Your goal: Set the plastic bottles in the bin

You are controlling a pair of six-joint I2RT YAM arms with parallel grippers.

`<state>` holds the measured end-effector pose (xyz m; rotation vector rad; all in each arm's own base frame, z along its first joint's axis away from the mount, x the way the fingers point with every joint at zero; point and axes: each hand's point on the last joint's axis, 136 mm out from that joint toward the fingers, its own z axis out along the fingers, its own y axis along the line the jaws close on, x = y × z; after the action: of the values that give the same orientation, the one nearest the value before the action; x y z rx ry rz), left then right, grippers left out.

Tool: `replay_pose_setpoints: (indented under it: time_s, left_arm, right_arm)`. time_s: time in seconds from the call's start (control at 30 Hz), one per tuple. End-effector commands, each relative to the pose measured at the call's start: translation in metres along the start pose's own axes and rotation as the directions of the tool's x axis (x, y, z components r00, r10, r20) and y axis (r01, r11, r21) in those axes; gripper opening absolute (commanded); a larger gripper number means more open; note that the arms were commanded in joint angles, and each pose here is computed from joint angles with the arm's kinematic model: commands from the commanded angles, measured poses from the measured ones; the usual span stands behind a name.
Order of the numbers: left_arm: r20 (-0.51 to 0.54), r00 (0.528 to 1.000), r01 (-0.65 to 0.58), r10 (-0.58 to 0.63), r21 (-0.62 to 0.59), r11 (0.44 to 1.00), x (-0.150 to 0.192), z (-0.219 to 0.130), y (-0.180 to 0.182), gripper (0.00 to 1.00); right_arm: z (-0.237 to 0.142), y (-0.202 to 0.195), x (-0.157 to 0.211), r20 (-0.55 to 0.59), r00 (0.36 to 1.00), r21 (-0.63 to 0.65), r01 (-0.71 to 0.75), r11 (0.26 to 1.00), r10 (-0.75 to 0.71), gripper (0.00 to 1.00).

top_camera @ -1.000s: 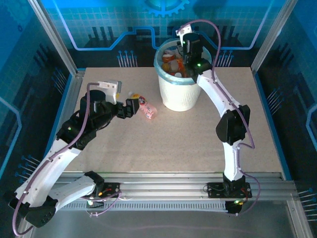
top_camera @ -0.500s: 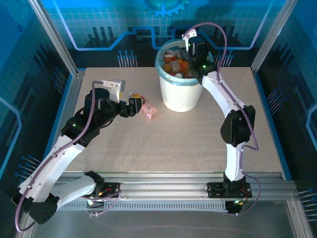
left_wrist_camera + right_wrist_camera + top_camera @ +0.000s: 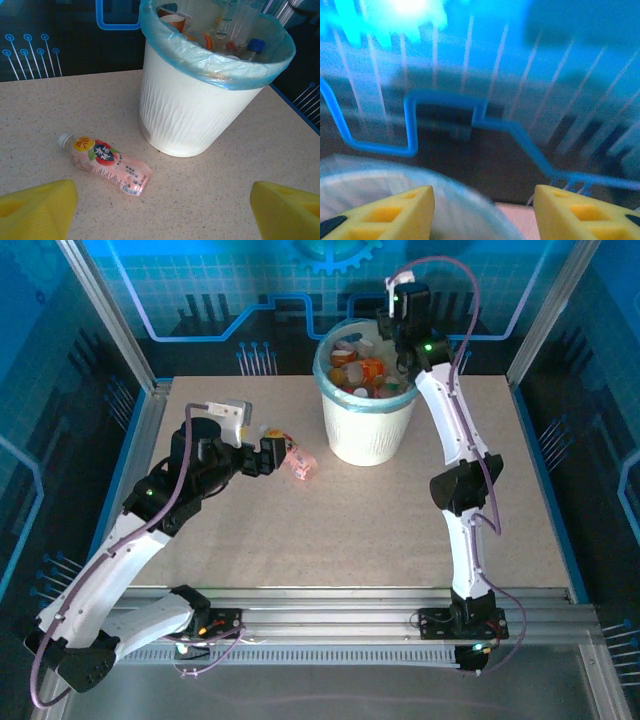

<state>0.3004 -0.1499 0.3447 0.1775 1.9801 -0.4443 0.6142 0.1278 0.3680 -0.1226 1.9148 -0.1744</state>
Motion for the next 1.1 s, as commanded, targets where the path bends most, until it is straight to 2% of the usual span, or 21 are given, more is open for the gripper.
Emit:
replay_pose_setpoints:
  time_s: [0.0, 0.27, 0.47, 0.5, 0.57, 0.63, 0.73, 0.83, 0.97, 1.07]
  left_arm:
    - [0.009, 1.000, 0.016, -0.016, 0.008, 1.000, -0.004, 0.000, -0.001, 0.91]
    - [-0.005, 1.000, 0.031, -0.030, 0.014, 0.999, 0.002, 0.001, -0.001, 0.91]
    - [-0.011, 0.999, 0.031, -0.031, 0.010, 0.999, 0.006, 0.000, 0.001, 0.91]
    - [-0.013, 0.999, 0.031, -0.031, 0.009, 0.999, 0.007, 0.000, 0.001, 0.91]
    - [-0.016, 0.999, 0.030, -0.030, 0.008, 1.000, 0.008, 0.002, 0.001, 0.91]
    - [-0.025, 0.999, 0.030, -0.030, 0.004, 1.000, 0.010, 0.003, 0.002, 0.91]
    - [-0.042, 0.999, 0.031, -0.031, 0.000, 1.000, 0.012, 0.005, 0.002, 0.91]
    - [-0.059, 0.998, 0.033, -0.033, -0.008, 0.999, 0.012, 0.006, 0.003, 0.91]
    - [-0.074, 0.996, 0.039, -0.040, -0.015, 0.999, 0.009, 0.001, 0.002, 0.91]
    - [-0.075, 0.996, 0.038, -0.039, -0.019, 0.999, 0.006, -0.008, 0.002, 0.91]
  right_arm:
    - [0.002, 0.004, 0.057, -0.188, 0.981, -0.030, -0.046, 0.998, 0.040, 0.53]
    - [-0.013, 0.030, 0.094, -0.299, 0.942, -0.157, -0.202, 0.967, 0.148, 0.49]
    - [-0.018, 0.037, 0.109, -0.354, 0.926, -0.180, -0.204, 0.962, 0.130, 0.48]
    - [-0.018, 0.036, 0.109, -0.351, 0.929, -0.173, -0.189, 0.967, 0.119, 0.49]
    - [-0.014, 0.031, 0.112, -0.348, 0.932, -0.141, -0.155, 0.978, 0.098, 0.59]
    - [-0.011, 0.025, 0.111, -0.346, 0.934, -0.118, -0.138, 0.983, 0.089, 0.62]
    - [-0.014, 0.021, 0.095, -0.326, 0.941, -0.122, -0.137, 0.983, 0.090, 0.65]
    - [-0.028, 0.022, 0.061, -0.269, 0.958, -0.152, -0.142, 0.978, 0.097, 0.68]
    - [-0.062, 0.022, 0.012, -0.163, 0.981, -0.164, -0.132, 0.978, 0.105, 0.79]
    - [-0.096, 0.028, -0.017, -0.088, 0.992, -0.172, -0.107, 0.979, 0.093, 0.83]
